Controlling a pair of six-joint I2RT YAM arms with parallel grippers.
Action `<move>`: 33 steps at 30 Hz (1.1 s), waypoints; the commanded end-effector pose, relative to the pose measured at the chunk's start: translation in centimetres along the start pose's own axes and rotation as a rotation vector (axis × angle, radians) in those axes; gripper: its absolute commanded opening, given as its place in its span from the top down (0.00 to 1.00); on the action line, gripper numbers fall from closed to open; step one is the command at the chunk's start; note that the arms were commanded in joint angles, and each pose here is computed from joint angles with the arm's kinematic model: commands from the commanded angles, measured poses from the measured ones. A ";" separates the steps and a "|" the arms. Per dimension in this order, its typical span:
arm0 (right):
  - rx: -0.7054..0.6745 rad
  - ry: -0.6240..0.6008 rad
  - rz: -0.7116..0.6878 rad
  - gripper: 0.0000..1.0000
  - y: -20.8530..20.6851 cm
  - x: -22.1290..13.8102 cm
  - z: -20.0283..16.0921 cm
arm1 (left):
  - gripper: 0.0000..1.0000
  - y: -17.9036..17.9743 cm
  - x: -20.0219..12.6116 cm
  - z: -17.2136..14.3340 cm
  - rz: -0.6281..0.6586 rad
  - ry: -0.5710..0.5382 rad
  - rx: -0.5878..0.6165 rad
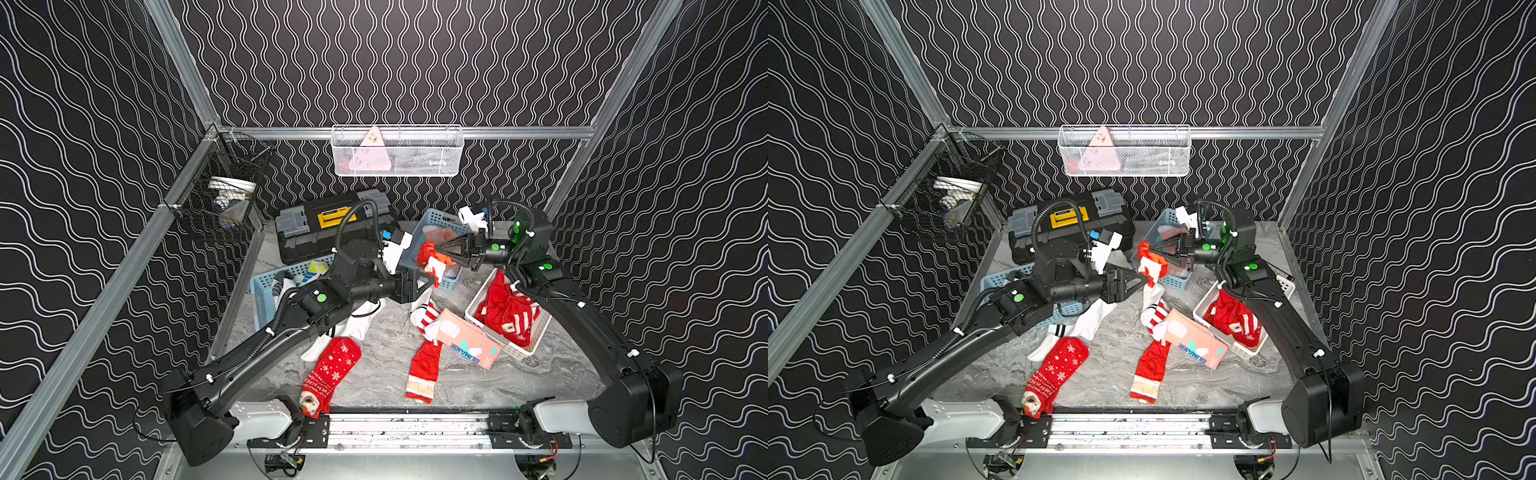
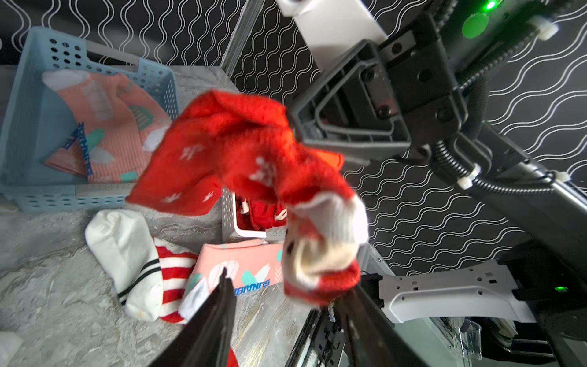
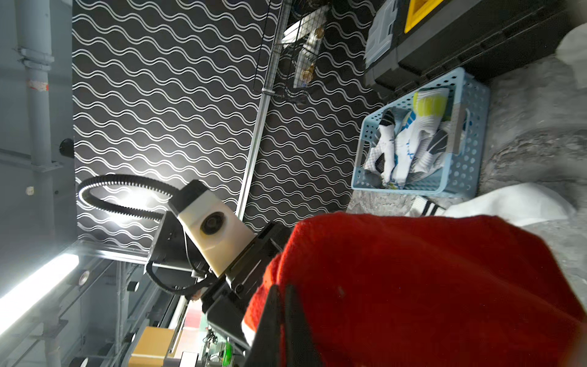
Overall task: Sort the socks into the basket by color
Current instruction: Pick up the sock at the center of the board, then place the sock in the bin.
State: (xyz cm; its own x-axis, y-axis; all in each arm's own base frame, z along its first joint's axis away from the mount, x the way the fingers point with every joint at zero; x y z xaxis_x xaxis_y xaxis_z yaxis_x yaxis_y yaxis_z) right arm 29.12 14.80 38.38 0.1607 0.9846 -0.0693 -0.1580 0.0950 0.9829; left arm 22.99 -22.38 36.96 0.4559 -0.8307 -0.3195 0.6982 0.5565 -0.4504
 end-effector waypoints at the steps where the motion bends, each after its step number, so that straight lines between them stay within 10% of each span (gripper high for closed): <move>1: -0.018 -0.037 -0.045 1.00 -0.3 -0.6 0.4 | 0.41 0.4 -0.2 -0.4 0.036 0.013 -0.003; 13: 0.024 -0.225 -0.249 1.00 -3.0 -4.3 2.5 | 0.37 1.8 -1.2 -1.1 0.143 0.058 -0.051; 33: 0.307 -0.612 -1.050 1.00 -15.3 -13.7 3.4 | 0.36 5.4 -3.6 -2.7 0.308 0.184 -0.181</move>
State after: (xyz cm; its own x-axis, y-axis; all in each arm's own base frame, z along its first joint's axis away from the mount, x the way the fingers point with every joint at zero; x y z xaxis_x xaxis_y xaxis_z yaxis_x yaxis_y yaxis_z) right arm 33.24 0.34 26.79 0.5509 0.3412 -0.7616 0.4434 0.6534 0.6135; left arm 23.52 -16.45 33.91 0.5298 -0.6265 -0.5716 0.4349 0.7794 -0.4510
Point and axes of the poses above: each gripper's point midway between its finger pads, its own x axis out along the fingers, its own y axis along the line the jaws close on, z = x × y, the point moved 10 cm from there along -x, back along the fingers, and after that the axes turned 9 degrees about x, right-handed, at the moved point
